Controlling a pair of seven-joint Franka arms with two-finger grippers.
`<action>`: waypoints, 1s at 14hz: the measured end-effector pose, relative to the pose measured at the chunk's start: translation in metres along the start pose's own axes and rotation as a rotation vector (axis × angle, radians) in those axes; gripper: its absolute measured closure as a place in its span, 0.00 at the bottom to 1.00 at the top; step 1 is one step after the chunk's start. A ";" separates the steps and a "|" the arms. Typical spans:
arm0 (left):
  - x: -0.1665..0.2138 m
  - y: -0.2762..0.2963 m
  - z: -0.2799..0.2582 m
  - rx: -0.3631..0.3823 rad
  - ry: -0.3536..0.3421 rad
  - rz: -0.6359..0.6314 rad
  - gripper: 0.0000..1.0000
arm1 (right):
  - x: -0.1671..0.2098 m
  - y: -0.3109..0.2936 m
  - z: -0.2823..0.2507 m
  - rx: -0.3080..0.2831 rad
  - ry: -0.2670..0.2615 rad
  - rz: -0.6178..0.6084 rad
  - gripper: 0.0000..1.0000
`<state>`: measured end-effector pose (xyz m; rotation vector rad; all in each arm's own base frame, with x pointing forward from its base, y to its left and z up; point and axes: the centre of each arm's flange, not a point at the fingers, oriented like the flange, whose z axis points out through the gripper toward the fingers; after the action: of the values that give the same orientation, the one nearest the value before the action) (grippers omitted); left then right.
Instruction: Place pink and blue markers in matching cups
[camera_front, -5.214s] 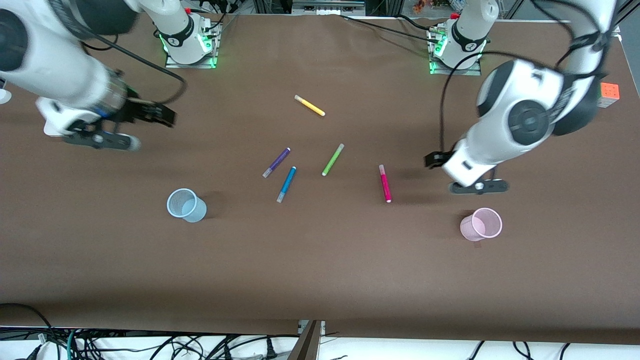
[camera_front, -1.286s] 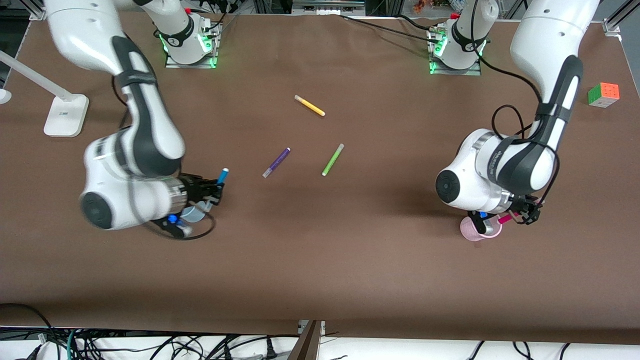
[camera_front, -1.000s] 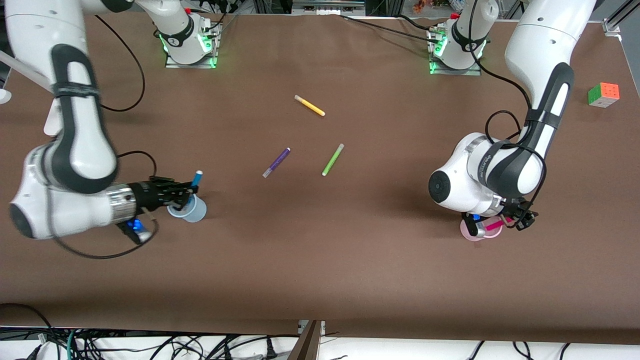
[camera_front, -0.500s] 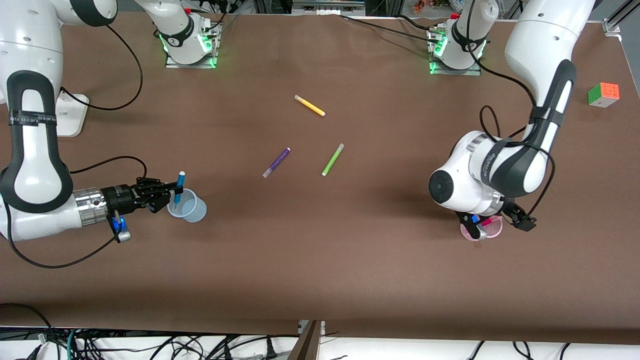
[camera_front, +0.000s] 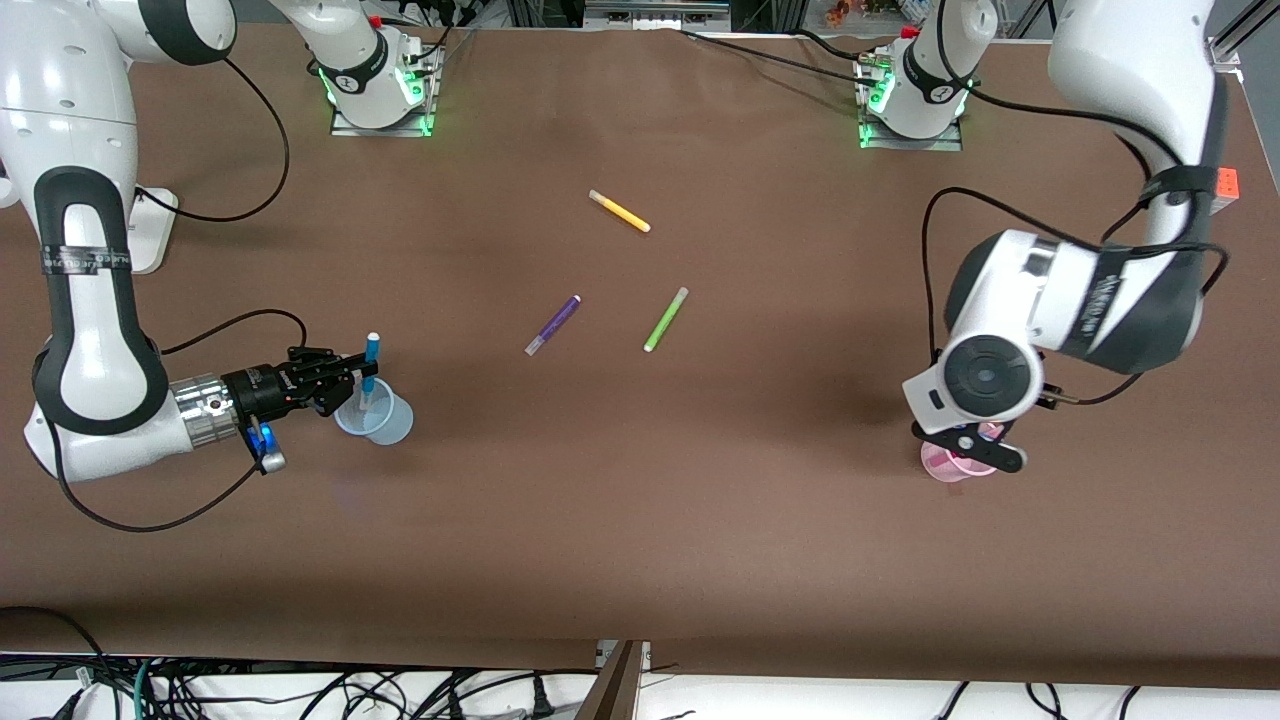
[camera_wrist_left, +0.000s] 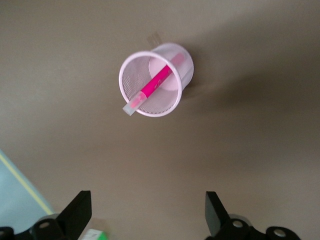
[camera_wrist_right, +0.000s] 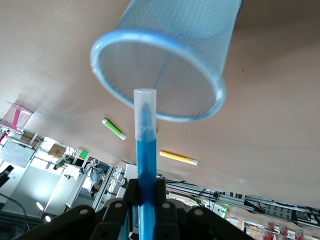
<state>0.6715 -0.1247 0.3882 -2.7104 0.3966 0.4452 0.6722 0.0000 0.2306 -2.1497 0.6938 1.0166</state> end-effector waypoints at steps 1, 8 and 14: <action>-0.002 -0.015 -0.017 -0.040 0.036 -0.052 0.00 | 0.009 0.012 -0.001 0.011 -0.011 -0.011 0.83; -0.070 -0.118 -0.138 -0.138 0.280 -0.247 0.00 | 0.019 0.030 -0.008 0.048 -0.043 -0.033 0.36; -0.099 -0.159 -0.143 -0.270 0.300 -0.305 0.00 | -0.051 -0.017 -0.061 0.068 0.021 -0.089 0.04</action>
<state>0.6696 -0.0182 0.5981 -3.0390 -0.0080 0.0047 0.6839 -0.0251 0.3068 -2.1155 0.6275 0.9116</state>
